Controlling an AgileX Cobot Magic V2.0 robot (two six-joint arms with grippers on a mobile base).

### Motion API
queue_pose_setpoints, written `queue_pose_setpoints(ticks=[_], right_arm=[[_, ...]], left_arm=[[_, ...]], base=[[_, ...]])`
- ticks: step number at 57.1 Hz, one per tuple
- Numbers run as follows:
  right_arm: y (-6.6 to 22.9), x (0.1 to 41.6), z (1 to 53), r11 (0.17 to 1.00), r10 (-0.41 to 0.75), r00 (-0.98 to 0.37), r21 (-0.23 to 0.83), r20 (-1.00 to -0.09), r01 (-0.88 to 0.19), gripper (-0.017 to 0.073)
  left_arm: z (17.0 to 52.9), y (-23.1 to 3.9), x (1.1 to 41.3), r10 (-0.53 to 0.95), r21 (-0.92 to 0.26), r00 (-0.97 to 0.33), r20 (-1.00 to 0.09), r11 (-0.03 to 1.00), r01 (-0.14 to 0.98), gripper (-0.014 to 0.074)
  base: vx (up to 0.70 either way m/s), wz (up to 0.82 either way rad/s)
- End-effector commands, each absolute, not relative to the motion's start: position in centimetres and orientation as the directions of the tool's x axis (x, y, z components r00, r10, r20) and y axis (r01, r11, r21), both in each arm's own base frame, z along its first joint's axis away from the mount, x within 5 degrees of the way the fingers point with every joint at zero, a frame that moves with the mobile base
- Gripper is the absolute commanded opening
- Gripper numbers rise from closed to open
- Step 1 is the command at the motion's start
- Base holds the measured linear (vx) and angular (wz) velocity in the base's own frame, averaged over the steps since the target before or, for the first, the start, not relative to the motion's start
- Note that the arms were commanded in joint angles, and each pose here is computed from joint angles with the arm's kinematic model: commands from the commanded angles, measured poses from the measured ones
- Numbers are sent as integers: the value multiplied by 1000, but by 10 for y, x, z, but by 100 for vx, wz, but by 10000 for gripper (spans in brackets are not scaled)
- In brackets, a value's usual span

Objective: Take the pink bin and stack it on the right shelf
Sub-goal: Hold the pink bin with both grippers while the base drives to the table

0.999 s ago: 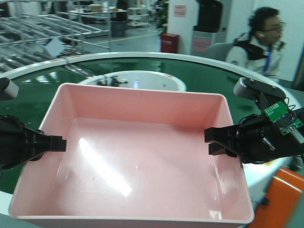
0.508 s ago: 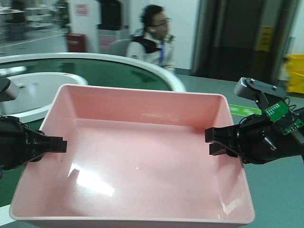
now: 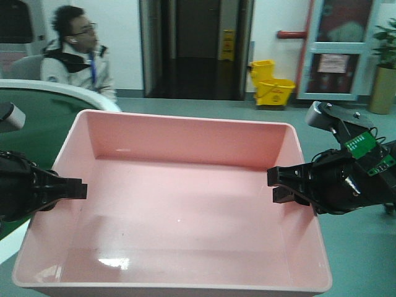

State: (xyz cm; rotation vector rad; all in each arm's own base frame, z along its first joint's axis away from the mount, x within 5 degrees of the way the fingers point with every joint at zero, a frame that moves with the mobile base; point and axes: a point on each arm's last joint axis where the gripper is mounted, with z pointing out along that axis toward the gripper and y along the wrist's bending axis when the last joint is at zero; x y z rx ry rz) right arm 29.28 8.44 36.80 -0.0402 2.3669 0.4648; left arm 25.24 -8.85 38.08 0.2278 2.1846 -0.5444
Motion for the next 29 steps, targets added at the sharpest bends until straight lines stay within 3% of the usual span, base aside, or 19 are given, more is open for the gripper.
queue_pose_setpoints(ticks=[1, 29], right_arm=[[76, 293, 392, 941, 132, -638, 298, -758, -159, -8], [76, 293, 392, 941, 132, -640, 298, -757, -159, -8]], left_arm=[[409, -87, 245, -116, -339, -521, -846, 870, 358, -2], [409, -87, 245, -116, -339, -521, -846, 870, 358, -2]], base=[[11, -49], [19, -48]])
